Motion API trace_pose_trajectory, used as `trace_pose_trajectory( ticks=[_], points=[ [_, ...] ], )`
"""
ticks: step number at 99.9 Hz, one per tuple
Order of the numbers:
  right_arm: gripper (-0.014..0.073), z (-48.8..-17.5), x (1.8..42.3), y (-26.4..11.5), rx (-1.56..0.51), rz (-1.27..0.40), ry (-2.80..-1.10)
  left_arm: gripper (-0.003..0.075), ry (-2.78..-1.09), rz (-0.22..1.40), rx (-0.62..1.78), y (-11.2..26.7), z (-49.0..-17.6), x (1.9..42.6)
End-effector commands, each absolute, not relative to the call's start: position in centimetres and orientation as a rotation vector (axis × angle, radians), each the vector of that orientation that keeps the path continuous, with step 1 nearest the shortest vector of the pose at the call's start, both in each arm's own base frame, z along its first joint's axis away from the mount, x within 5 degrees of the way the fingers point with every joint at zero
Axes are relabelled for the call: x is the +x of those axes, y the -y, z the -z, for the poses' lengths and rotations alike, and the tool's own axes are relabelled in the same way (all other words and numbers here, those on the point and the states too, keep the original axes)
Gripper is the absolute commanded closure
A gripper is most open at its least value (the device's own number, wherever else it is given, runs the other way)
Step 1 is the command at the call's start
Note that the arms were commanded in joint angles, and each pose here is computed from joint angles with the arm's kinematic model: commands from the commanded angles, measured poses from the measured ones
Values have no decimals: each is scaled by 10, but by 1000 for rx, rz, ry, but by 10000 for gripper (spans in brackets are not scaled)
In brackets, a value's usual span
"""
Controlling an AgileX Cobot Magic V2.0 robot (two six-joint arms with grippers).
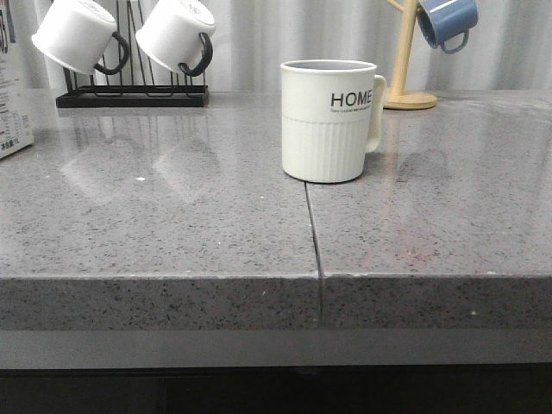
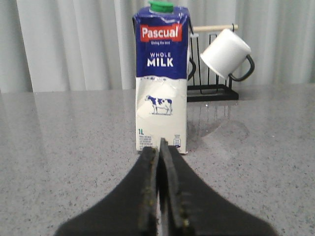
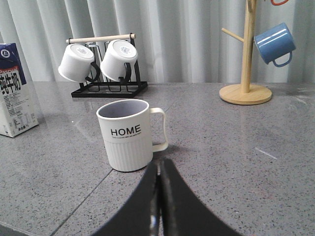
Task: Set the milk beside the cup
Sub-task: 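Reach the left gripper to the Pascual milk carton and grasp it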
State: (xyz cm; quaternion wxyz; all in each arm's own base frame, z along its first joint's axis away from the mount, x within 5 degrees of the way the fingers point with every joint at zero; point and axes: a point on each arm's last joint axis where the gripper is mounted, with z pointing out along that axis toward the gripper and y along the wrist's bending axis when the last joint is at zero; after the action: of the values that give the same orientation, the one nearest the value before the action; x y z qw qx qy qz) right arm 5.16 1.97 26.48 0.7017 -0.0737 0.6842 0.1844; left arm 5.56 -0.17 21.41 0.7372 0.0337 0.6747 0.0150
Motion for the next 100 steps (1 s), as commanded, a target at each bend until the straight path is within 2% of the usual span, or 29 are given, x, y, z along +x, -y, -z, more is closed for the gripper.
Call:
trace_pose_trajectory(
  ticks=[1, 24, 44, 66, 71, 76, 83, 88, 93, 100],
  points=[
    [661, -279, 50, -19, -163, -409, -1436, 741, -1358, -38, 71, 2, -227, 51],
    [661, -279, 50, -19, -163, -409, -1436, 741, -1420, -116, 135, 1, -272, 54],
    [661, -279, 50, -19, -163, -409, -1436, 741, -1511, -114, 141, 2, -310, 80],
    [661, -279, 50, -19, -163, -409, -1436, 726, -1648, -110, 157, 3, -322, 125],
    [661, -279, 50, -19, -163, -409, -1436, 683, -1673, -107, 158, 3, -323, 135],
    [661, -279, 50, -19, -163, -409, -1436, 608, -1692, -97, 153, 4, -323, 146],
    [661, -279, 50, -19, -163, -409, -1436, 449, -1691, -79, 138, 5, -325, 158],
    [661, -279, 50, -19, -163, -409, -1436, 297, -1687, -71, 132, 5, -324, 166],
    [661, -279, 50, -19, -163, -409, -1436, 179, -1678, -69, 133, 5, -322, 175],
    [661, -279, 50, -19, -163, -409, -1436, 73, -1664, -67, 134, 6, -319, 185]
  ],
)
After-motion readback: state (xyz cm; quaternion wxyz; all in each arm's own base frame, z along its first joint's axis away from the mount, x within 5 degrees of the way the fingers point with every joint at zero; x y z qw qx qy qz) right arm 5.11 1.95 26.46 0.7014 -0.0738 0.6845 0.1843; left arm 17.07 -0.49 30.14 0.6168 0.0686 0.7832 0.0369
